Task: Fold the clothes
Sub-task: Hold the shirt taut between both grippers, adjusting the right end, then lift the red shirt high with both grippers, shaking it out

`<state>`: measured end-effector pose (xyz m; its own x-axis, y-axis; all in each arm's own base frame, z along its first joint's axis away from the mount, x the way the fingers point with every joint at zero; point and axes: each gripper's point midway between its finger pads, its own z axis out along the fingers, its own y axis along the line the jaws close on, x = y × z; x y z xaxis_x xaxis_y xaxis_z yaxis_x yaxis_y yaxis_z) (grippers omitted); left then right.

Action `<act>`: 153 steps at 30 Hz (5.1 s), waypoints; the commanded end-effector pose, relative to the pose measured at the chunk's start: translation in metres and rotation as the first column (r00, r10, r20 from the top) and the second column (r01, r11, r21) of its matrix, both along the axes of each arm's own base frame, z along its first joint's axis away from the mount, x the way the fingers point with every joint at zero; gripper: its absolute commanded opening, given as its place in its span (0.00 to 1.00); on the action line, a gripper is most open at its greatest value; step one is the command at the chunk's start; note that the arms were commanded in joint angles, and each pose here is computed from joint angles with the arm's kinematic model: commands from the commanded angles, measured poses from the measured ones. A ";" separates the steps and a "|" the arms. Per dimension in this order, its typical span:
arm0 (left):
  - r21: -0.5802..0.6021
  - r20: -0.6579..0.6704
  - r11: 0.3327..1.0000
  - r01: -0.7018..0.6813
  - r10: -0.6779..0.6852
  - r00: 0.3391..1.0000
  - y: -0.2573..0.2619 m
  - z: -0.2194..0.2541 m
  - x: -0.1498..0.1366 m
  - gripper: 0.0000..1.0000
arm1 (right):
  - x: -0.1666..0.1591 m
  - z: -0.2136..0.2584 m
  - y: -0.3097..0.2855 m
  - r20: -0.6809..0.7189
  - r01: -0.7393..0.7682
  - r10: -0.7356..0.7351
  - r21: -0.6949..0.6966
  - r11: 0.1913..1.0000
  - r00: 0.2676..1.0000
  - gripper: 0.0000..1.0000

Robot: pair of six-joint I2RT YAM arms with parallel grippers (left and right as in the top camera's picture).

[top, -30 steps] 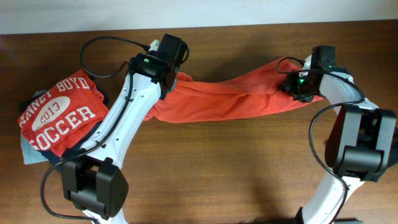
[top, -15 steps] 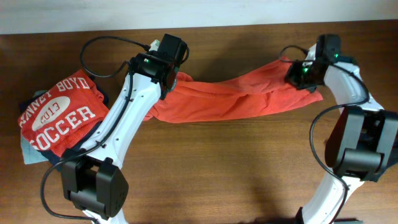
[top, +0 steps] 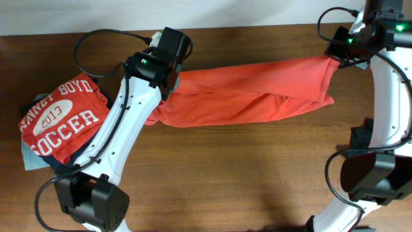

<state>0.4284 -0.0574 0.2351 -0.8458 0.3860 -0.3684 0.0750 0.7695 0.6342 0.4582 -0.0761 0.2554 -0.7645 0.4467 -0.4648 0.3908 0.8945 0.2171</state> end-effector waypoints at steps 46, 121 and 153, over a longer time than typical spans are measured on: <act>-0.125 -0.047 0.991 0.053 -0.060 0.997 -0.015 -0.034 0.001 0.01 | -0.017 -0.129 0.020 -0.147 -0.175 0.190 0.108 0.979 0.971 0.53; -0.001 0.369 1.000 0.013 -0.012 0.930 0.019 0.150 0.013 0.00 | -0.055 0.001 -0.012 0.061 -0.158 0.157 0.011 0.987 0.986 0.04; 0.112 0.828 0.957 0.268 -0.239 0.507 0.019 0.420 -0.154 0.00 | -0.161 0.239 0.023 0.548 -0.036 0.098 -0.122 0.992 0.831 0.04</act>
